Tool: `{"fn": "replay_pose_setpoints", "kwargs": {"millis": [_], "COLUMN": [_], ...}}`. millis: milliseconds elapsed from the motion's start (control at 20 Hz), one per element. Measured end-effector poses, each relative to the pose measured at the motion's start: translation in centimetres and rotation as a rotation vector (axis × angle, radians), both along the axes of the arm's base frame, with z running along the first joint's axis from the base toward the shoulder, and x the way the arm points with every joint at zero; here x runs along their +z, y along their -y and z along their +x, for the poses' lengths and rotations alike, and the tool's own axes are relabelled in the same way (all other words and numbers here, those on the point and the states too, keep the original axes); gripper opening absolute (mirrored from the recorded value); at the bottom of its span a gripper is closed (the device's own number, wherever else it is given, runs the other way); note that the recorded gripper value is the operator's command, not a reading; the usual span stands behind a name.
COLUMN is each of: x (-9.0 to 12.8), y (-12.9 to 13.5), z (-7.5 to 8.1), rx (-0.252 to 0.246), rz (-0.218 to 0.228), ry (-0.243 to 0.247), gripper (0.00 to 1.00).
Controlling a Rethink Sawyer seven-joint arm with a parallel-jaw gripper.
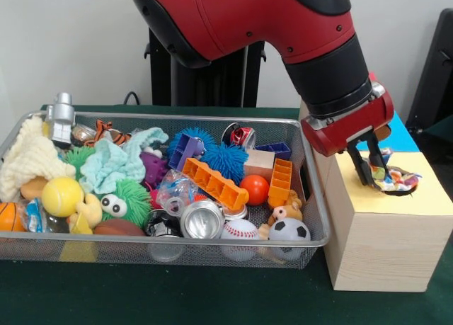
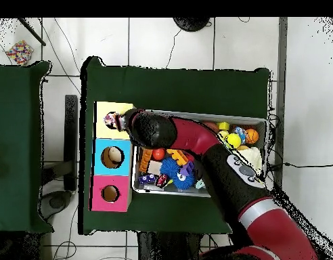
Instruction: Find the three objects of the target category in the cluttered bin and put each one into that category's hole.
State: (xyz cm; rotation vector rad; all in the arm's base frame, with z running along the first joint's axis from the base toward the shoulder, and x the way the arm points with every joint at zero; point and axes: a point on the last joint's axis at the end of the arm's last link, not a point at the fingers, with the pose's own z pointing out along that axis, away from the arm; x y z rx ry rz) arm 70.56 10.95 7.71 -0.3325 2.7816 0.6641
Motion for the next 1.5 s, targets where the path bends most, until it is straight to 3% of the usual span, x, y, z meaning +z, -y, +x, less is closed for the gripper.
{"fn": "replay_pose_setpoints", "kwargs": {"millis": [850, 1500], "x": [-0.4, -1.3], "y": [-0.3, -0.1], "z": [0.0, 0.6], "rx": [-0.015, -0.074], "rz": [0.015, 0.091], "ry": [-0.03, -0.072], "gripper": [0.0, 0.0]}}
